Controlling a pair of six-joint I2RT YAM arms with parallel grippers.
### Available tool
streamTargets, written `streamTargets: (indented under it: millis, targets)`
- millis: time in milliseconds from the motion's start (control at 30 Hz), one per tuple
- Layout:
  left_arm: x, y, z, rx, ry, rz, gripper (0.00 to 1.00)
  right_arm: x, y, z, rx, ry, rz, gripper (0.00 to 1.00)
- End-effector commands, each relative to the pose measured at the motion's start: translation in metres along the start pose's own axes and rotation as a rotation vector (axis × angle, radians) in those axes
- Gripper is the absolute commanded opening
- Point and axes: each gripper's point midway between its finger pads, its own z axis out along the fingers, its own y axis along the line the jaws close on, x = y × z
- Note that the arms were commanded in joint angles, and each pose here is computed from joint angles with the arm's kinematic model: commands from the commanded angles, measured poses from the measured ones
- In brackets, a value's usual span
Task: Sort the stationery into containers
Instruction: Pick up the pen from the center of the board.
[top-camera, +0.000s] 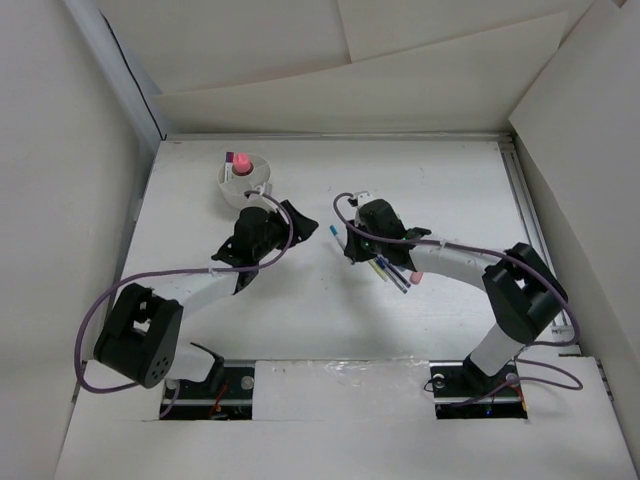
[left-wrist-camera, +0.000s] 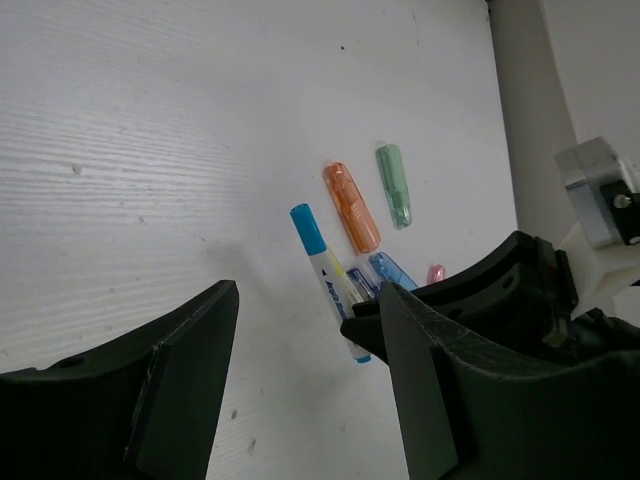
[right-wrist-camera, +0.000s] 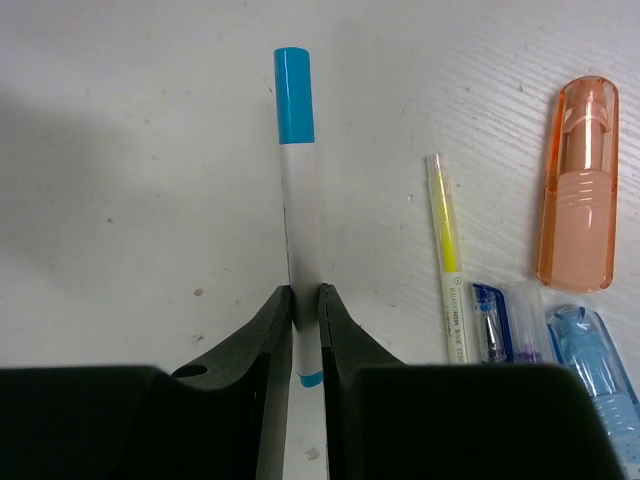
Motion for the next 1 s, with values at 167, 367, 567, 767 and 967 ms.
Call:
streamTargets:
  millis: [167,367,567,767,967]
  targets:
    - [0.006,-0.038,0.022,0.121,0.073,-0.007,0.55,-0.026,0.027,-0.016,-0.124,-0.104,-0.030,0.02]
    - [0.022,-0.045,0.036,0.129,0.125,0.001,0.57,-0.028,0.032,-0.022,-0.150,-0.115,-0.033,0.02]
    - [0.035,-0.037,0.052,0.091,0.147,0.004,0.57,-0.031,0.035,-0.027,-0.166,-0.131,-0.036,0.02]
    - [0.044,-0.039,0.062,0.086,0.166,0.010,0.45,-0.033,0.039,-0.029,-0.189,-0.142,-0.039,0.02]
    - [0.043,-0.044,0.063,0.092,0.160,0.014,0.16,-0.031,0.038,-0.031,-0.189,-0.142,-0.039,0.02]
